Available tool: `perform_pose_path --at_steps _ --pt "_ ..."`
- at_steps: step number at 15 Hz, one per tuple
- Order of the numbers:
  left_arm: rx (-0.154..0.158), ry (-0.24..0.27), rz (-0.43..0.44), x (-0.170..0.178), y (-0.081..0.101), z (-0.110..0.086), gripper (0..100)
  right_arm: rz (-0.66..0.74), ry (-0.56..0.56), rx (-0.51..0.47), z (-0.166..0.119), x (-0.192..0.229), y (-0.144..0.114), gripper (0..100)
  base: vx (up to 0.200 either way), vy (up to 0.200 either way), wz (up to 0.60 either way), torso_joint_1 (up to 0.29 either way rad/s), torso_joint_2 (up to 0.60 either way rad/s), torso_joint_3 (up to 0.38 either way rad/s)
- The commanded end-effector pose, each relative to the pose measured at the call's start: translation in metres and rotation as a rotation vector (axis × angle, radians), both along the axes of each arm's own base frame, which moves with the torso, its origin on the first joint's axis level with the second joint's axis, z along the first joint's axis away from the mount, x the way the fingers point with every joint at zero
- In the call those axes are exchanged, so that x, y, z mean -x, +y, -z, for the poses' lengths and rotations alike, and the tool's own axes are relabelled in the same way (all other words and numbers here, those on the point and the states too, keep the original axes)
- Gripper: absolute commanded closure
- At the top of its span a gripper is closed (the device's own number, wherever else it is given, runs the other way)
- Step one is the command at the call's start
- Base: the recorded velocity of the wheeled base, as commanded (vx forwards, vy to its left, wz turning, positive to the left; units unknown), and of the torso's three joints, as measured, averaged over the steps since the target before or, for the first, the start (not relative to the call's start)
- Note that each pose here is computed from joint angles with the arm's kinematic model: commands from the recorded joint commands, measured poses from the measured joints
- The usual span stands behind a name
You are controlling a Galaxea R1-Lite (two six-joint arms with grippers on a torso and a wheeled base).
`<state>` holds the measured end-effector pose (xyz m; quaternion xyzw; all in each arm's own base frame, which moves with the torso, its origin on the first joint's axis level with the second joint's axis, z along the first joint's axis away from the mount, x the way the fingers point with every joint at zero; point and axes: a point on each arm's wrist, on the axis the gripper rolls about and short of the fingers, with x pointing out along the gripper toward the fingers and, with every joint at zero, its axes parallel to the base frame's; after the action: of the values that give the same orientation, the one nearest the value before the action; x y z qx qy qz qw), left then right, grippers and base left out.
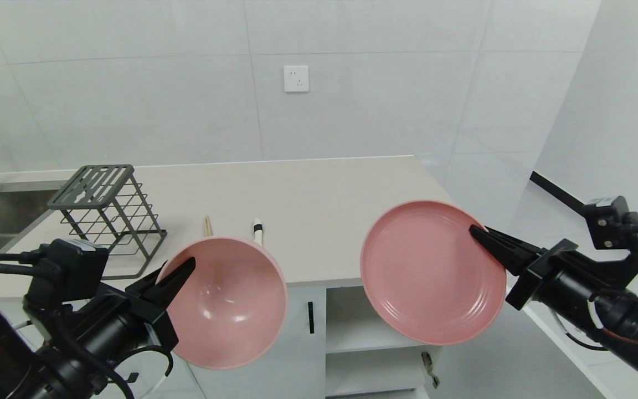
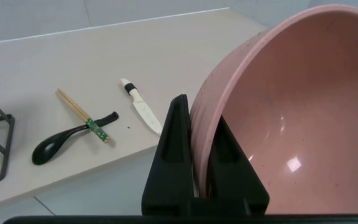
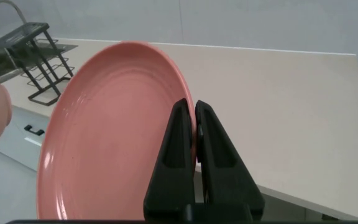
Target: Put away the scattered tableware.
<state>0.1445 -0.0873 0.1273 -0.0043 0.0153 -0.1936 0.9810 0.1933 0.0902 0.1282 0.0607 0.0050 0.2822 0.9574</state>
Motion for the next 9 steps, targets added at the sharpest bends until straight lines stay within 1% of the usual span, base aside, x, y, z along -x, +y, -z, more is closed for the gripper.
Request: perform_pose_path --at_steps 1,4,9 --pt "-0.001 0.002 0.000 -0.0001 -0.0001 0.0003 100 -0.004 0.003 0.002 0.0008 0.0004 0.0005 100 0.000 0.000 0.00 -0.198 0.39 0.203" --pt "-0.001 0.002 0.000 0.0000 0.0000 0.0002 100 -0.008 0.007 0.004 0.0016 0.0012 0.0013 100 0.000 0.000 0.00 -0.234 0.46 0.230" --pt "-0.002 0.004 0.000 -0.0003 -0.0002 0.0007 100 -0.008 0.010 0.005 0.0022 0.0012 0.0012 100 0.000 0.000 0.00 -0.280 0.55 0.267"
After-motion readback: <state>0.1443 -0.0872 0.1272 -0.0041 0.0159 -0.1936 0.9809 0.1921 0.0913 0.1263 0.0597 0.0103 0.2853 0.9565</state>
